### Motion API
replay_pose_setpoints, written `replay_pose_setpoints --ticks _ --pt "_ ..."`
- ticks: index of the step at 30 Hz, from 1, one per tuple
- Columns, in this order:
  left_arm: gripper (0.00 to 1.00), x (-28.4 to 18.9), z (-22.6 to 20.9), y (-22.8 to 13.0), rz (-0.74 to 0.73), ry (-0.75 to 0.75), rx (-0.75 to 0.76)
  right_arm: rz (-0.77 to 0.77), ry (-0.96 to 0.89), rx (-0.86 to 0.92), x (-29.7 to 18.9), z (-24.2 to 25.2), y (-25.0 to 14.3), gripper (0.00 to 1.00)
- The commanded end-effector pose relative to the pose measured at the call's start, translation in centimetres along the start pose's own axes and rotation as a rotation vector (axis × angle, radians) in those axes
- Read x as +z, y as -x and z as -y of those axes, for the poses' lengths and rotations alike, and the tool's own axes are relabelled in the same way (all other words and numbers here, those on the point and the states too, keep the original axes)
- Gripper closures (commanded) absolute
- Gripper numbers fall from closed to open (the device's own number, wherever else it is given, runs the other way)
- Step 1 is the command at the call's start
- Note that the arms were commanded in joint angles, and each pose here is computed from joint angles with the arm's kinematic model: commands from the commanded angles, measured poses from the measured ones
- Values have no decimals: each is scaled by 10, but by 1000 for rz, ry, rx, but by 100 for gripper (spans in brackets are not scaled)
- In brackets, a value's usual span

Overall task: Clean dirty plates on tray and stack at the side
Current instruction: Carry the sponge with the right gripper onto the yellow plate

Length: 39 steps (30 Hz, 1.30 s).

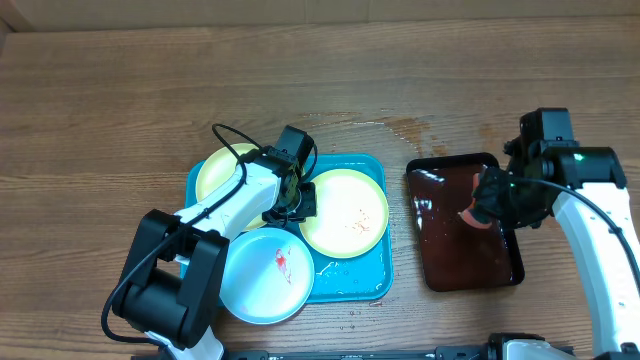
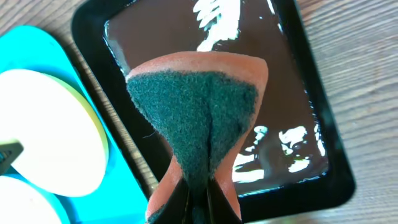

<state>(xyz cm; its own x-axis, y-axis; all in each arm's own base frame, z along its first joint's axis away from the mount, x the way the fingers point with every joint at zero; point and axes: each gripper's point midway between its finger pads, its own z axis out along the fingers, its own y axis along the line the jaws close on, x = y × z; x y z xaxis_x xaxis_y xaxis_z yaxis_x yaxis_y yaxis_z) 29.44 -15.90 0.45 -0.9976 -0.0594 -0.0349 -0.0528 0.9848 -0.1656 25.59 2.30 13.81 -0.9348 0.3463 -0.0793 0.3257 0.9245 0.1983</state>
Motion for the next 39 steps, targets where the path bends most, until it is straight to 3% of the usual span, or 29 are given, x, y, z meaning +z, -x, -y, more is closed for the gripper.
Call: replay_pose_setpoints --ticks 1,3,10,16,22,31,39 --pt "96 14 -5 -6 -28 23 -2 15 147 -175 -10 -29 -1 96" --pt "96 14 -5 -6 -28 23 -3 4 223 -229 -10 -45 -5 96" --pt "96 14 -5 -6 -29 23 -2 -70 90 -86 45 -20 -18 96" --pt "96 14 -3 -3 -18 17 -1 -147 311 -299 63 -62 -41 96" --pt "96 11 1 2 -6 2 1 -157 343 -459 62 -99 -61 96" --pt "96 8 5 8 6 -9 3 -199 365 -611 75 -134 -89 96" --pt "96 8 5 6 1 -6 2 -103 429 -602 64 -179 -70 96"
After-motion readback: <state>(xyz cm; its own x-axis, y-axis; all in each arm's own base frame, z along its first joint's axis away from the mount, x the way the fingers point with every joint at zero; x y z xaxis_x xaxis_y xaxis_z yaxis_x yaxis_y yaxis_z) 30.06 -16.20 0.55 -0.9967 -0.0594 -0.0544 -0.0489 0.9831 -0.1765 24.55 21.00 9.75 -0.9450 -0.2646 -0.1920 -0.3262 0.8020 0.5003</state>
